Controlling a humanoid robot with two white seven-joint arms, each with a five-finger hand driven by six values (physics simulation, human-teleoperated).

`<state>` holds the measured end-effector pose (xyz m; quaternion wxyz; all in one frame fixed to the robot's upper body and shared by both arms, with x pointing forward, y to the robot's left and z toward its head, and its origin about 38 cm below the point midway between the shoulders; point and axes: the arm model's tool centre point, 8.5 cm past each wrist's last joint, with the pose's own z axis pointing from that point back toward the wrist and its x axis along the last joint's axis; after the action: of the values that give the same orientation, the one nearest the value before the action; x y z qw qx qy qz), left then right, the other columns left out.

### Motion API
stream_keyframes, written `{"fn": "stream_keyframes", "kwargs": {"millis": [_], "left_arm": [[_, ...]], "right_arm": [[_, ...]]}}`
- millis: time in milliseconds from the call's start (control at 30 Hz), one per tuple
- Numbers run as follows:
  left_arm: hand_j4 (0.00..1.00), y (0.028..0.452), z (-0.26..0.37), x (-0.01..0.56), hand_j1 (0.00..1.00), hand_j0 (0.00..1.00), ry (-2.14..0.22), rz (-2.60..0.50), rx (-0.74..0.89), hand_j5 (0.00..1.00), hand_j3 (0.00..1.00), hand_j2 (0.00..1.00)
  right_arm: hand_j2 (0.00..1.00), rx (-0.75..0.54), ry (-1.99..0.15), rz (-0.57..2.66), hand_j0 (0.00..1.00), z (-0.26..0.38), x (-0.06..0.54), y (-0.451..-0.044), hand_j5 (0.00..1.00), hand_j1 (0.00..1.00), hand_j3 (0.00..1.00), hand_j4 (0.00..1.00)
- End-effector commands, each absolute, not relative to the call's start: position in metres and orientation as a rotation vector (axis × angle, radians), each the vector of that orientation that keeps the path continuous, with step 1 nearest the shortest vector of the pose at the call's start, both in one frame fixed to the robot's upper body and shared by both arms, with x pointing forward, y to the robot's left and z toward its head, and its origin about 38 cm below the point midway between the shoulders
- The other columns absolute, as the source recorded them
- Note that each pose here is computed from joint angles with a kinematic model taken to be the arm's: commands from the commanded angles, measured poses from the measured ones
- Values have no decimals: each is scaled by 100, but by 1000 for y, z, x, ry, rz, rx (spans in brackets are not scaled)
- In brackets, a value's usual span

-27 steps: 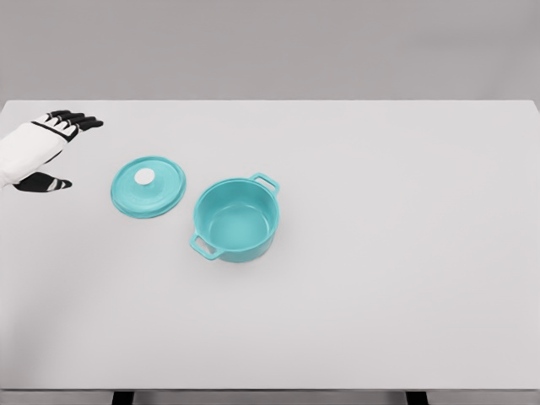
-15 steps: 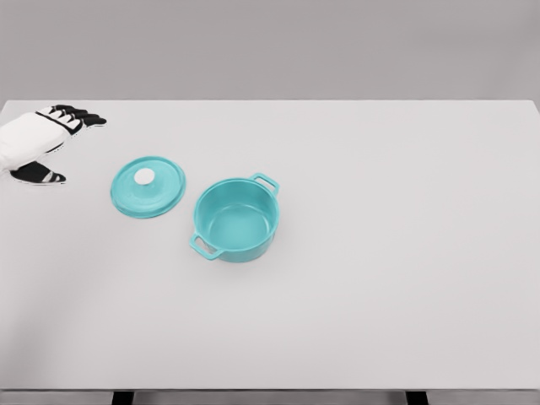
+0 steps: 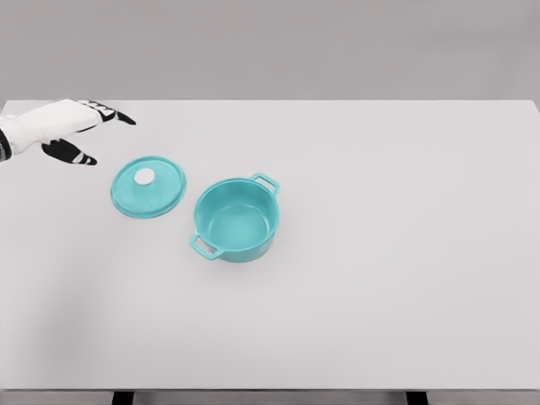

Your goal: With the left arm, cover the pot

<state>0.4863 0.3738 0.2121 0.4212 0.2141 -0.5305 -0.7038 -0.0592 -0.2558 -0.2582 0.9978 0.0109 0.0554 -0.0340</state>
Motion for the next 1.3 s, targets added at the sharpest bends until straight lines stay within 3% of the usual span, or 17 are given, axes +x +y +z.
{"fn": "stream_keyframes", "kwargs": {"millis": [0, 500, 1267], "left_arm": [[82, 370, 209, 486, 82, 82, -1329, -1766, 519, 82, 82, 82], [82, 340, 185, 488, 82, 82, -1349, -1780, 441, 82, 82, 82], [79, 336, 158, 479, 79, 79, -1299, -1798, 406, 79, 79, 79]], "right_arm": [[100, 22, 111, -69, 100, -258, -59, -256, 100, 100, 100, 100], [100, 22, 111, -68, 100, -258, -59, -256, 100, 100, 100, 100], [100, 22, 111, -68, 100, -258, -59, -256, 100, 100, 100, 100]]}}
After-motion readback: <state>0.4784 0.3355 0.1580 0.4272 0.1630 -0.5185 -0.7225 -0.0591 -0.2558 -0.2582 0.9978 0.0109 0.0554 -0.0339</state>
